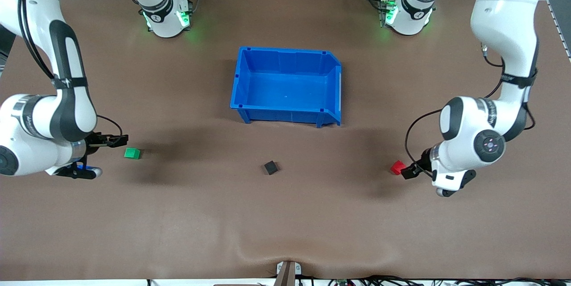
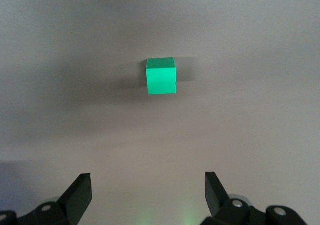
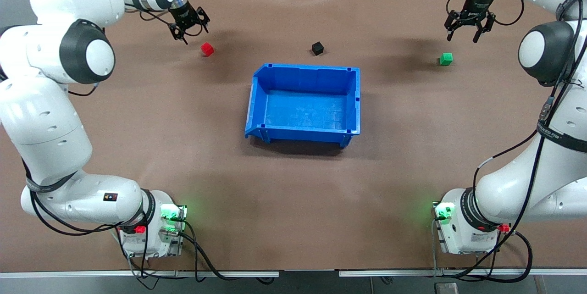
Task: Attach green and red cubes to black cube
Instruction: 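Close the right gripper on green, the left gripper on red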
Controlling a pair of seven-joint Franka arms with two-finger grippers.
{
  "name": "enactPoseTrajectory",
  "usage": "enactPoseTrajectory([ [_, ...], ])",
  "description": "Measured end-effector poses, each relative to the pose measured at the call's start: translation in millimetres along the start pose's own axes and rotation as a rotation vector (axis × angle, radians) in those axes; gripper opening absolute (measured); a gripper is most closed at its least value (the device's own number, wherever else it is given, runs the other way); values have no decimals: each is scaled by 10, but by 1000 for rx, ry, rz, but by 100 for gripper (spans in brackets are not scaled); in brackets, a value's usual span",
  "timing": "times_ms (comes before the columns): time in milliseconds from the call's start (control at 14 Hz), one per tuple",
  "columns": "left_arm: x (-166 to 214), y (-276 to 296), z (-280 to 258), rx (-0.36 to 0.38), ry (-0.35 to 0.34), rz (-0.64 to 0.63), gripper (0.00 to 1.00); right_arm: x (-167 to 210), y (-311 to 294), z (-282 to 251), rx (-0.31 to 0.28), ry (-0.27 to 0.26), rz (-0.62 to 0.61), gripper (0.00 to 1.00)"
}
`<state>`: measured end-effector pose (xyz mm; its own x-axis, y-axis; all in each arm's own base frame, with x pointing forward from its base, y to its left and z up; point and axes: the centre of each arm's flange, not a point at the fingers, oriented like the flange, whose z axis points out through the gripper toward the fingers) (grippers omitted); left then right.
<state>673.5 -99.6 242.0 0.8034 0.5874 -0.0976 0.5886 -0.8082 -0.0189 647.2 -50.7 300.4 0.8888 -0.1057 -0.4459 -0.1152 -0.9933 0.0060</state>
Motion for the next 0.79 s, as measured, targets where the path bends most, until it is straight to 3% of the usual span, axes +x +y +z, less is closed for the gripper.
enactPoseTrajectory([
  [214, -32, 11, 273, 24, -26, -96, 98, 80, 35, 71, 2, 15, 6, 100],
  [500, -33, 0, 387, 35, -37, -160, 93, 265, 218, 243, 65, 55, -4, 100],
  [786, -24, 32, 434, 18, -22, -219, 89, 360, 216, 427, 72, 43, -9, 100],
])
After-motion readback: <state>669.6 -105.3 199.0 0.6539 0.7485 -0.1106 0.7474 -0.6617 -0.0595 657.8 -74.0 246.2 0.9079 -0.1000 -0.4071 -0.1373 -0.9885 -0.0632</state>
